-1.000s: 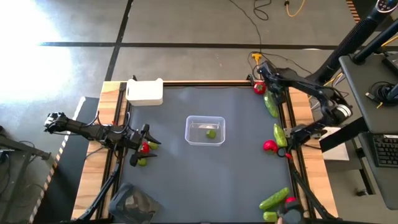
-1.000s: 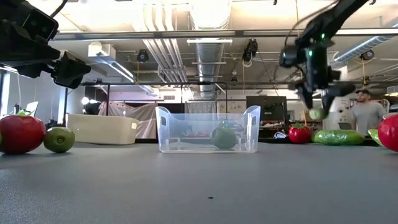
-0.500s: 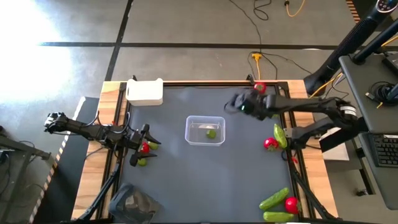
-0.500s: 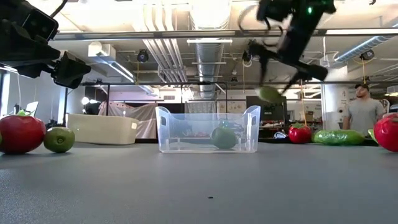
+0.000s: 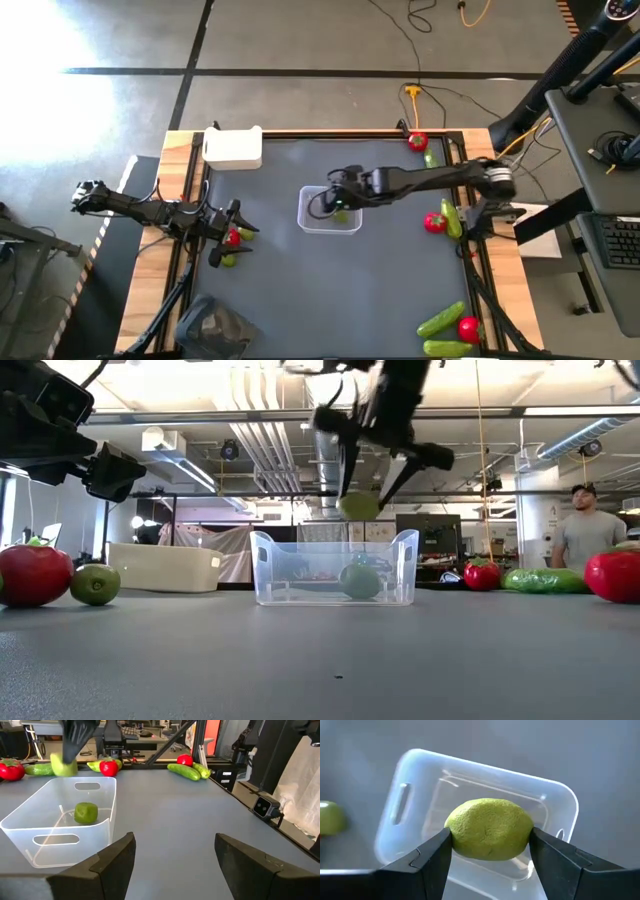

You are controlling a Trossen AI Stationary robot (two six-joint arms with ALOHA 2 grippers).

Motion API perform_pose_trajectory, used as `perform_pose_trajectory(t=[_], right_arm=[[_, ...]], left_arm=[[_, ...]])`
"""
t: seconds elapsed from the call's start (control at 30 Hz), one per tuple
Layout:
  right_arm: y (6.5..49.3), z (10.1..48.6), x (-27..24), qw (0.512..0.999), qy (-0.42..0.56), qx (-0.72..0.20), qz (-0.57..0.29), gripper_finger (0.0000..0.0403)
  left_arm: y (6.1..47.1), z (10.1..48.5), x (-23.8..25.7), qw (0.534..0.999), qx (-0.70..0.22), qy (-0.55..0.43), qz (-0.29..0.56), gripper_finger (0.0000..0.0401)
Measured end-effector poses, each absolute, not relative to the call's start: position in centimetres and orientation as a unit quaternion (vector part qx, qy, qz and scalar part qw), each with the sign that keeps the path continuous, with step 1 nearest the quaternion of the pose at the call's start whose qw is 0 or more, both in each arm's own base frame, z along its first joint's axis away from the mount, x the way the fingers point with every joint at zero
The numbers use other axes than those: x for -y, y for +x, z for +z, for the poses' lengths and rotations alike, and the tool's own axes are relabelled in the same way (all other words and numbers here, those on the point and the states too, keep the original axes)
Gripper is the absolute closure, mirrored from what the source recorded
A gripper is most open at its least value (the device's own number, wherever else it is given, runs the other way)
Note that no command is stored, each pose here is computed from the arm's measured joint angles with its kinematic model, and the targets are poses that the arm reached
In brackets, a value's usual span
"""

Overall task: Sort produce into baskets
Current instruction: Put the top right lemon into the transparent bin

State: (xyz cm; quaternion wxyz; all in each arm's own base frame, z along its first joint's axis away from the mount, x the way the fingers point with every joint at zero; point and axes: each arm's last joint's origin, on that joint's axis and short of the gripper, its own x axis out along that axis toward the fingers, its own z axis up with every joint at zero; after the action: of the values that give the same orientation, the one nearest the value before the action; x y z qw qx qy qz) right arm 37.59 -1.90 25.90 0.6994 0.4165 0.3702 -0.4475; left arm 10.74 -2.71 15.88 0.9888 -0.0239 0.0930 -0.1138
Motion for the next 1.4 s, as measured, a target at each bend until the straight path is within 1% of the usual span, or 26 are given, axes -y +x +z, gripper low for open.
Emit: perform_pose_trajectory(t=[0.13,0.27,0.43,0.9,1.1,1.2,1.4], right_arm=[[39.2,24.4,2.3,0.674,0.397,-0.404,-0.473,0.0163],[40.5,23.1,2.5,0.667,0.394,-0.411,-0.481,0.0163],[41.1,21.4,3.2,0.65,0.373,-0.412,-0.518,0.0163],[41.7,19.5,3.4,0.655,0.328,-0.446,-0.514,0.0163],[42.0,18.3,3.3,0.652,0.316,-0.494,-0.481,0.0162],[42.0,17.7,3.3,0.645,0.314,-0.512,-0.472,0.0154],[41.9,17.7,3.2,0.643,0.311,-0.517,-0.472,0.0127]], left_arm=[[10.7,15.9,2.7,0.989,-0.093,-0.024,-0.114,0.0146],[10.7,15.9,2.7,0.989,-0.093,-0.024,-0.114,0.0146],[10.7,15.9,2.7,0.989,-0.093,-0.024,-0.114,0.0146],[10.7,15.9,2.7,0.989,-0.093,-0.024,-0.114,0.0146],[10.7,15.9,2.7,0.989,-0.093,-0.024,-0.114,0.0146],[10.7,15.9,2.7,0.989,-0.093,-0.024,-0.114,0.0146],[10.7,15.9,2.7,0.989,-0.093,-0.024,-0.114,0.0146]])
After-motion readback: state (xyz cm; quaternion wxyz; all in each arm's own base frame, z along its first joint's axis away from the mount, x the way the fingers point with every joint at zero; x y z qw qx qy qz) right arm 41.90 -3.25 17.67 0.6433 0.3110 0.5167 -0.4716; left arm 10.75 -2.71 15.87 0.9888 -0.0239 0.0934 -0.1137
